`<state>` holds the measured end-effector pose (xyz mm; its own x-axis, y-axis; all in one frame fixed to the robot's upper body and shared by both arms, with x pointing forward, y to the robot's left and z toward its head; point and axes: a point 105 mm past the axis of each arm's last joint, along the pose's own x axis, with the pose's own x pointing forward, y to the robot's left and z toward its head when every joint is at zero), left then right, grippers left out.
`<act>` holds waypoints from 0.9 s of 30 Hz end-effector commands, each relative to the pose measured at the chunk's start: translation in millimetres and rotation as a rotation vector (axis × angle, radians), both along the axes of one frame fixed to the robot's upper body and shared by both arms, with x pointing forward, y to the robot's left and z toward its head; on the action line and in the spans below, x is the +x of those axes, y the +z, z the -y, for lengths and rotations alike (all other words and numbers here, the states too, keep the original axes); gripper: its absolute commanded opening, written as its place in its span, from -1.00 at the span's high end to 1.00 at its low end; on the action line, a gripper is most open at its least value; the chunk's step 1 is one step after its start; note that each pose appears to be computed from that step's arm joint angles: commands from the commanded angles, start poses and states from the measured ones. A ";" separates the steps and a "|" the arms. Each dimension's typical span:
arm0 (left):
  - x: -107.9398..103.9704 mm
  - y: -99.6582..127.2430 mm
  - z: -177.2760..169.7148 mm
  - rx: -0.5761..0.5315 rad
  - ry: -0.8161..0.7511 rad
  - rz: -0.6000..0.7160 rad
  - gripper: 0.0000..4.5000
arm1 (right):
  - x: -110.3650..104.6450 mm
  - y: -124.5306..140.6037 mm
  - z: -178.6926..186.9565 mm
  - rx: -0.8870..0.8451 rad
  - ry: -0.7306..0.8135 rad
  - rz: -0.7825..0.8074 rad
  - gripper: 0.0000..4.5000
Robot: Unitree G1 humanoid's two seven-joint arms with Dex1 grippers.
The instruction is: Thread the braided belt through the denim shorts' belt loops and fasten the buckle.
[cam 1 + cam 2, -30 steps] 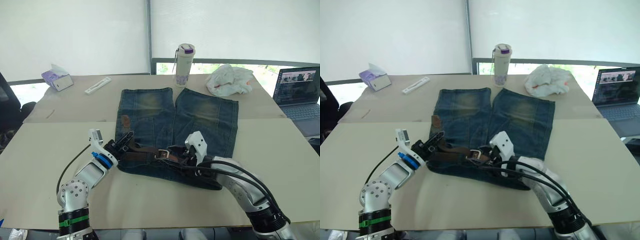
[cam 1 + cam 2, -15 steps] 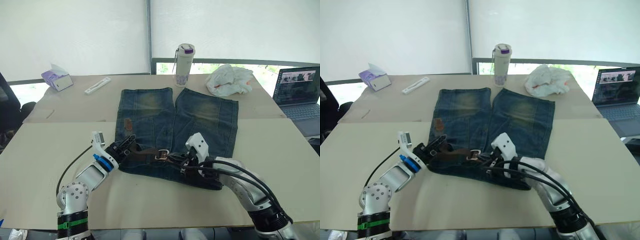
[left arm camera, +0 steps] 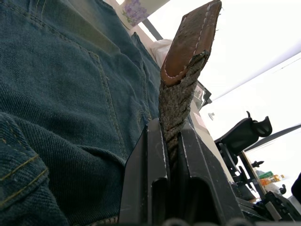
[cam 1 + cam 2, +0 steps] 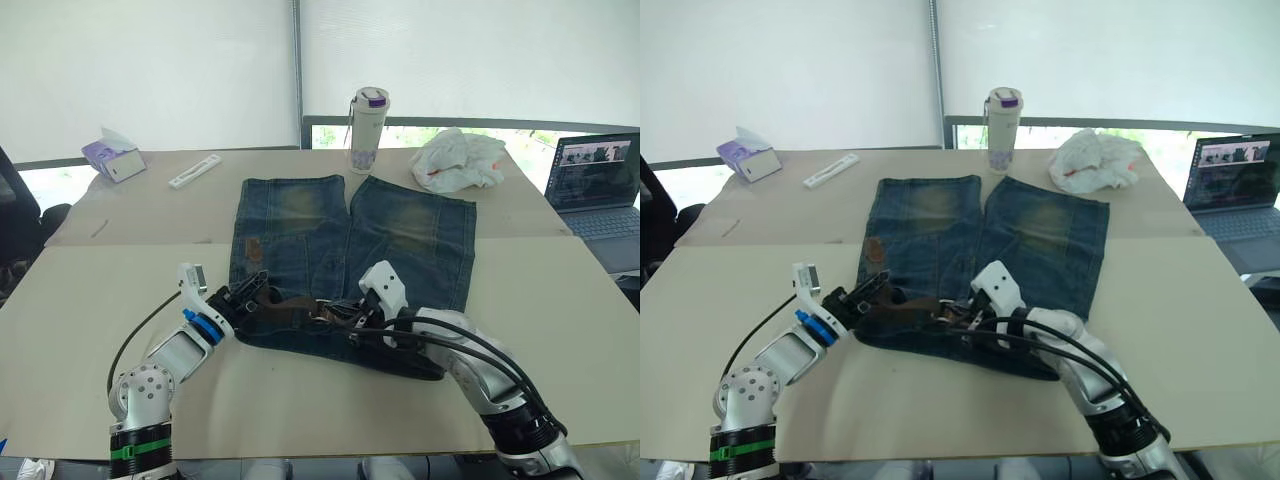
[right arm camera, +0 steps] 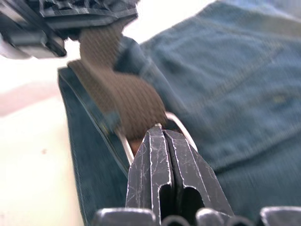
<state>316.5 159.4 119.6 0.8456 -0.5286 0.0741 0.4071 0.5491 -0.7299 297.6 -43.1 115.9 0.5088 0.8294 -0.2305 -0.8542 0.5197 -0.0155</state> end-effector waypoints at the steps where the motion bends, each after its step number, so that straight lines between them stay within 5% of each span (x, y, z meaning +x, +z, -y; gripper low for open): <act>1: -0.1 12.0 -3.8 0.011 0.010 0.057 1.00 | -5.2 12.0 -10.5 0.013 0.044 0.039 0.99; 8: -0.7 9.4 -7.6 0.032 0.013 0.057 1.00 | 4.3 -0.5 -4.3 -0.019 -0.024 0.020 0.99; 17: 0.5 7.6 -14.2 0.050 0.015 0.056 1.00 | 1.3 22.4 2.7 0.070 -0.008 0.064 0.99; 27: 0.0 3.9 -14.6 0.061 0.011 0.050 1.00 | 0.0 0.2 -12.7 -0.019 0.018 0.038 0.99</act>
<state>316.0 168.2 117.9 0.8417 -0.5368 0.0582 0.4230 0.5885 -0.6889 300.7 -37.2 105.2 0.5239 0.8122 -0.2566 -0.8430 0.5375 -0.0197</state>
